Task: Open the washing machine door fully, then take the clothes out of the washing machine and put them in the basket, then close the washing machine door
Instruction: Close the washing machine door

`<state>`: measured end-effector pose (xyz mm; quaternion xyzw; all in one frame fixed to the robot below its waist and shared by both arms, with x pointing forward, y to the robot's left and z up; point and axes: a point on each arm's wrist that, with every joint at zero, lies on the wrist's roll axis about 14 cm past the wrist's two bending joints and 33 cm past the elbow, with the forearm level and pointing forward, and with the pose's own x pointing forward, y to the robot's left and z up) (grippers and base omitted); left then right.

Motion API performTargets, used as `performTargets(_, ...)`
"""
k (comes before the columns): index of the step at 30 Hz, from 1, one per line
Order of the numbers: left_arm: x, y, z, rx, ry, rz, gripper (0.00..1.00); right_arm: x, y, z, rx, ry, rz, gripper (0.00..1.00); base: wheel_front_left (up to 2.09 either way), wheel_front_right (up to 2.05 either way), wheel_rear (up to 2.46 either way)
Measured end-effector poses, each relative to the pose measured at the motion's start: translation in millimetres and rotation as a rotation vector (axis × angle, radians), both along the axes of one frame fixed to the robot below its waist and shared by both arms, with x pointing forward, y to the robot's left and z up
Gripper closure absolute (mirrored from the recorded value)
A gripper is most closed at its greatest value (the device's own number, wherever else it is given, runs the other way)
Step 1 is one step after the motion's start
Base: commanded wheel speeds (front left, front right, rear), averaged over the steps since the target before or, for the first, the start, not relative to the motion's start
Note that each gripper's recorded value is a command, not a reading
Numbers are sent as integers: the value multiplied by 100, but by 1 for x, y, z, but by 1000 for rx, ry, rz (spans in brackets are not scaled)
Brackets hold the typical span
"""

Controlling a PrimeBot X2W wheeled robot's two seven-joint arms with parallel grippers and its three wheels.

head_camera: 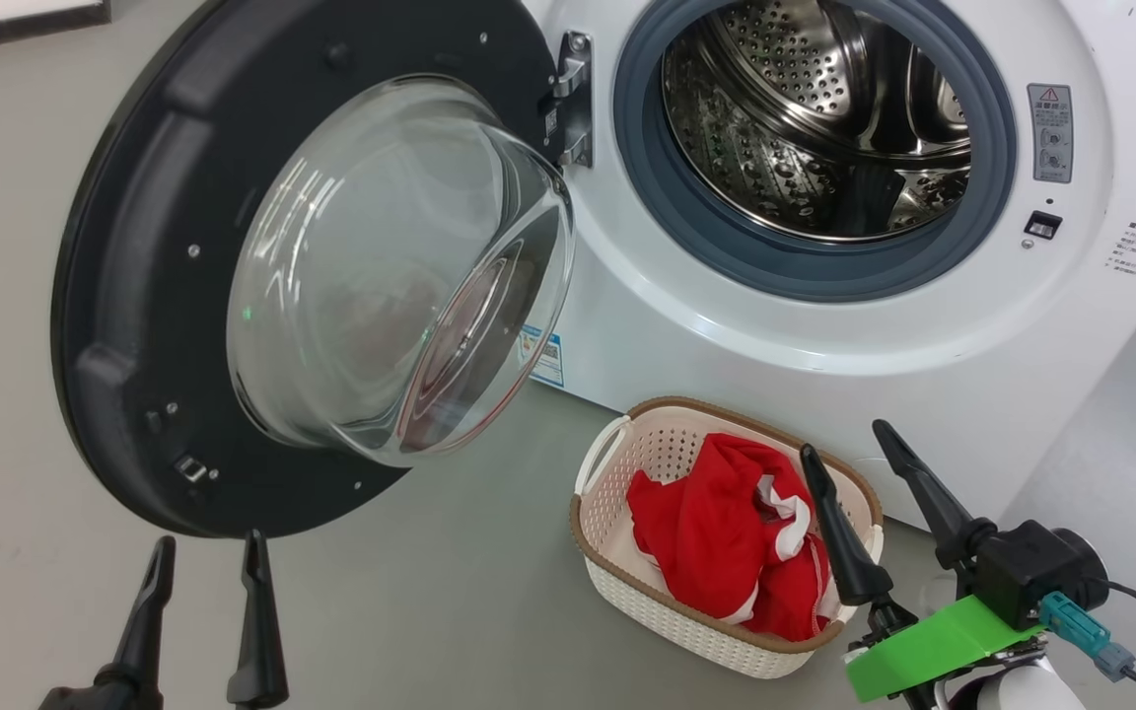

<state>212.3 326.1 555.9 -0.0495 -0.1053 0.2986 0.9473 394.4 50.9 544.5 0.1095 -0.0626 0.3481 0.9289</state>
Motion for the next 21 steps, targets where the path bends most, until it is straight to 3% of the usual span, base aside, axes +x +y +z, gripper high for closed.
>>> performTargets(6,0,0,0,-2,-3,1,0,-2,2,-1,-5,1,9,0,0,0,0)
performTargets(7,0,0,0,-2,-2,5,6,-2,2,-1,-5,1,10,0,0,0,0)
performTargets(9,0,0,0,-3,-1,6,100,-2,1,-1,-4,1,9,0,0,0,0)
performTargets(16,-3,4,5,55,6,33,100,-2,0,-1,-1,5,6,0,0,0,0)
performTargets(21,3,13,38,120,-88,65,100,-2,0,-3,-3,9,4,0,0,0,0)
